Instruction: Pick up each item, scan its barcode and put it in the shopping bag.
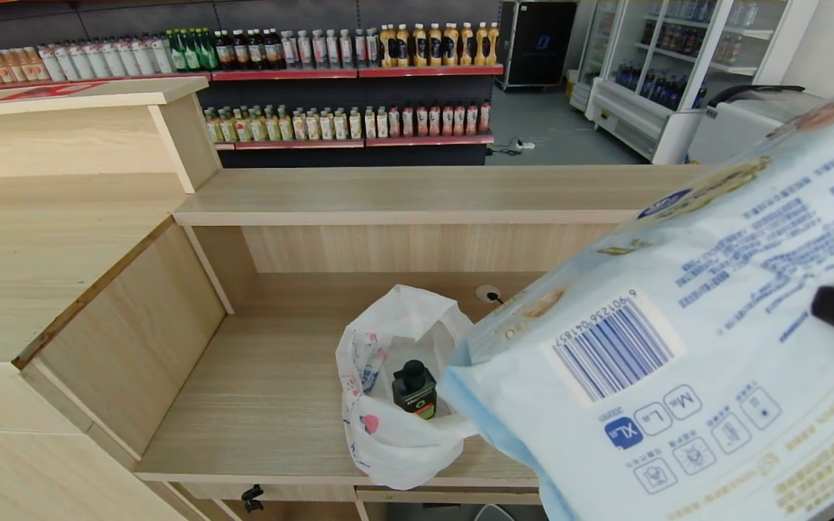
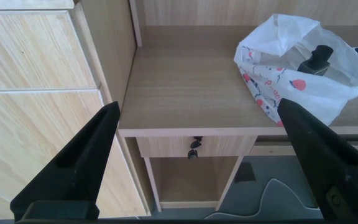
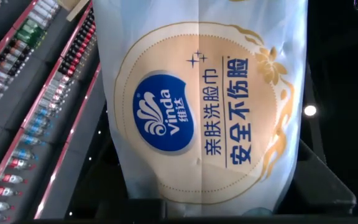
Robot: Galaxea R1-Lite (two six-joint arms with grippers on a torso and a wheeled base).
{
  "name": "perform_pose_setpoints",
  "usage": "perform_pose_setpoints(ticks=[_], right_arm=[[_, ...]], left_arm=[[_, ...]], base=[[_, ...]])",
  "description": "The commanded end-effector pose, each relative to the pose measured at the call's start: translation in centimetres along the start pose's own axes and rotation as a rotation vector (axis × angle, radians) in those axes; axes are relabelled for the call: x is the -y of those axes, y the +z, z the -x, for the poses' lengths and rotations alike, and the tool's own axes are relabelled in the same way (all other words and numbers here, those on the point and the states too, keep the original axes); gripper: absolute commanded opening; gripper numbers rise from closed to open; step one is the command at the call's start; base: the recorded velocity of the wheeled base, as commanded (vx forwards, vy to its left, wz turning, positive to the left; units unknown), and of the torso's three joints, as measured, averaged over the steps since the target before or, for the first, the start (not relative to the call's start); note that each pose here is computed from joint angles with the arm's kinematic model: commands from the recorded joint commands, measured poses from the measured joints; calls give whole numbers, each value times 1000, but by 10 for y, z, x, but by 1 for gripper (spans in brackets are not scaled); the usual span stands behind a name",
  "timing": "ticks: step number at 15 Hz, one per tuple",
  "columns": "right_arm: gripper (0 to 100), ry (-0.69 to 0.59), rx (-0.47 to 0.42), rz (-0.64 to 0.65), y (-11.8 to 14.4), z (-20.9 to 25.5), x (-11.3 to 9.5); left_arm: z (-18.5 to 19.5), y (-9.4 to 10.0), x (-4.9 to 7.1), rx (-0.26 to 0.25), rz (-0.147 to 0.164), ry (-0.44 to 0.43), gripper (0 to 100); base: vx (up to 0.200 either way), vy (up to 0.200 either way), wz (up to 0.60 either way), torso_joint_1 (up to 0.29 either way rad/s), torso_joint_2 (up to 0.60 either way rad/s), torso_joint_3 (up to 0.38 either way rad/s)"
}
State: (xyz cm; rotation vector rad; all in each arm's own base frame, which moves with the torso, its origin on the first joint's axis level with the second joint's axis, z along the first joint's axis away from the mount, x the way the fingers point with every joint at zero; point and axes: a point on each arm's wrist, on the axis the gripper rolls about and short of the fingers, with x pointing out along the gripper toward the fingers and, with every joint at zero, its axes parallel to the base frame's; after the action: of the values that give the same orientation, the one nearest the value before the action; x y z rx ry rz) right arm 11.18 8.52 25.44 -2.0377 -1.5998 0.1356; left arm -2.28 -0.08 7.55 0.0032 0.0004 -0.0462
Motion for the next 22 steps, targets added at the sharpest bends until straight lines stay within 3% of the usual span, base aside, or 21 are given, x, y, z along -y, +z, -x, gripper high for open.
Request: perform_pose_setpoints(ticks=[1,9,10,12,14,15,16,17,18,19,21,22], right_arm=[[0,-9,-4,6,-1,1,3],[0,3,-12,-26,-3,2,2],[0,49,-47,-152,-7,4,-2],[0,234,-193,-563,-11,20,-18],[0,385,-506,-937,-17,45,-20],[0,361,-737,-1154,-23,55,-20],[0,308,-938,-1230,-32,62,-16],[0,250,-1204,-1242,-43,68,-12],[0,203,-1573,-1246,-51,79,-18],[0,182,-1745,-1279,-56,83,-21],[0,138,-1982,-1468,-44,85,-37],[0,161,-2044,-1582,-29,87,-44]], left_arm=[[0,0,0,-1,0,0,100],[0,0,0,-1,0,0,100],[0,0,0,-1,0,0,100],[0,0,0,-1,0,0,100],[0,0,0,-1,0,0,100],[0,0,0,-1,0,0,100],[0,0,0,-1,0,0,100],[0,0,0,-1,0,0,100],[0,0,0,-1,0,0,100],[0,0,0,-1,0,0,100],[0,0,0,-1,0,0,100],[0,0,0,-1,0,0,100]], base=[[0,0,0,0,0,0],[0,0,0,0,0,0],[0,0,0,0,0,0],[0,0,0,0,0,0],[0,0,0,0,0,0],[0,0,0,0,0,0],[0,0,0,0,0,0],[0,0,0,0,0,0],[0,0,0,0,0,0],[0,0,0,0,0,0],[0,0,0,0,0,0],[0,0,0,0,0,0]])
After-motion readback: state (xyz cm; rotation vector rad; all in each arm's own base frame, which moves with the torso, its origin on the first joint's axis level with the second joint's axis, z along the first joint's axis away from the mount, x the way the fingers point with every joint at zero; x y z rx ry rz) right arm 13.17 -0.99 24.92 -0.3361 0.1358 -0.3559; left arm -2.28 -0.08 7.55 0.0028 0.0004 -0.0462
